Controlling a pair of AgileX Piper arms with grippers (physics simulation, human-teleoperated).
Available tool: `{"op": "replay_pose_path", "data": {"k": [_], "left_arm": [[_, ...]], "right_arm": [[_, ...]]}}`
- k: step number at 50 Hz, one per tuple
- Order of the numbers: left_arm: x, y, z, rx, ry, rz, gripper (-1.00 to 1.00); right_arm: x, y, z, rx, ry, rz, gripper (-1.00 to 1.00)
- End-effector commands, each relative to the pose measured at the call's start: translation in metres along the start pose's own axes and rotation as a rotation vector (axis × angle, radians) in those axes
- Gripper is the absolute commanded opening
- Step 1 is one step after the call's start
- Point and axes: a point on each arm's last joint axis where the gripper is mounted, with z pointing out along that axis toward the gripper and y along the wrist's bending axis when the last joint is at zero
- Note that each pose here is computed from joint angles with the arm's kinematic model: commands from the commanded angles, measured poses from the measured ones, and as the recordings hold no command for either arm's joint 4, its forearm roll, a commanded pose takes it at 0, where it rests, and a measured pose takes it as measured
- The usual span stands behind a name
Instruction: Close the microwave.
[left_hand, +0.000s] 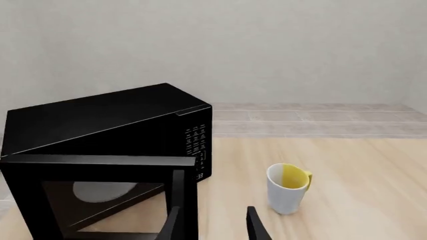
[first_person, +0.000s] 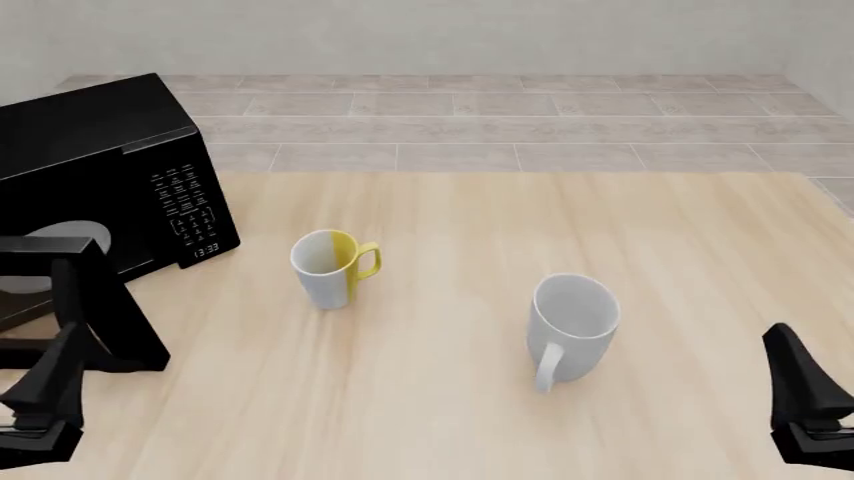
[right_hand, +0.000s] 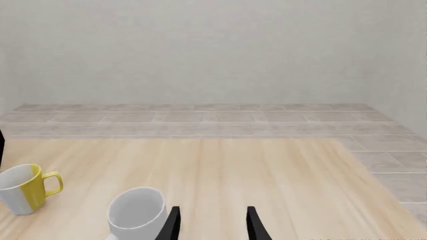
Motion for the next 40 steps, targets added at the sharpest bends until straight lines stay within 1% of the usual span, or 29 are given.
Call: {"op": "replay_pose_path", "data": {"k": [1, 5, 11, 14, 16, 18, 19, 21, 22, 24, 26, 27, 28, 30, 36, 40], "left_arm": [[-0.009, 0.001, -0.002, -0.013, -0.021, 0.026, 1.0], [-0.013, 0.001, -0.003, -0.015, -0.02, 0.016, 1.0], [-0.013, 0.001, -0.003, -0.02, -0.015, 0.01, 1.0], [-0.01, 0.001, -0.002, -0.029, 0.001, 0.005, 1.0], [-0.007, 0.003, -0.002, -0.054, 0.019, 0.004, 1.0], [-0.006, 0.003, -0.002, -0.056, 0.03, -0.005, 1.0], [-0.004, 0.003, 0.001, -0.057, 0.046, -0.01, 1.0], [-0.004, 0.004, 0.007, -0.059, 0.052, -0.004, 1.0], [-0.002, 0.004, 0.014, -0.055, 0.077, -0.01, 1.0], [-0.002, 0.005, 0.019, -0.063, 0.08, -0.016, 1.0], [0.001, 0.006, 0.029, -0.069, 0.112, -0.025, 1.0], [0.002, 0.006, 0.03, -0.069, 0.112, -0.025, 1.0], [0.008, 0.008, 0.041, -0.082, 0.152, -0.038, 1.0], [0.009, 0.01, 0.045, -0.095, 0.152, -0.015, 1.0], [0.012, 0.01, 0.054, -0.093, 0.172, -0.044, 1.0], [0.012, 0.012, 0.061, -0.103, 0.176, -0.027, 1.0]], "right_arm": [[-0.005, 0.0, 0.0, 0.005, 0.006, -0.005, 1.0], [-0.01, -0.001, -0.001, 0.01, 0.002, -0.009, 1.0], [-0.015, -0.001, -0.001, 0.02, -0.007, -0.021, 1.0], [-0.016, -0.001, -0.002, 0.024, -0.008, -0.023, 1.0], [-0.018, -0.001, -0.002, 0.026, -0.011, -0.026, 1.0], [-0.019, -0.001, -0.002, 0.03, -0.015, -0.022, 1.0], [-0.019, -0.001, -0.002, 0.03, -0.015, -0.022, 1.0], [-0.019, -0.002, -0.002, 0.033, -0.016, -0.022, 1.0], [-0.019, -0.002, -0.002, 0.035, -0.016, -0.021, 1.0], [-0.019, -0.002, -0.002, 0.037, -0.016, -0.018, 1.0], [-0.019, -0.002, -0.003, 0.039, -0.019, -0.015, 1.0], [-0.019, -0.002, -0.003, 0.039, -0.019, -0.015, 1.0], [-0.02, -0.002, -0.003, 0.044, -0.021, -0.016, 1.0], [-0.021, -0.002, -0.003, 0.047, -0.023, -0.012, 1.0], [-0.021, -0.002, -0.003, 0.049, -0.025, -0.011, 1.0], [-0.021, -0.002, -0.003, 0.048, -0.025, -0.009, 1.0]]}}
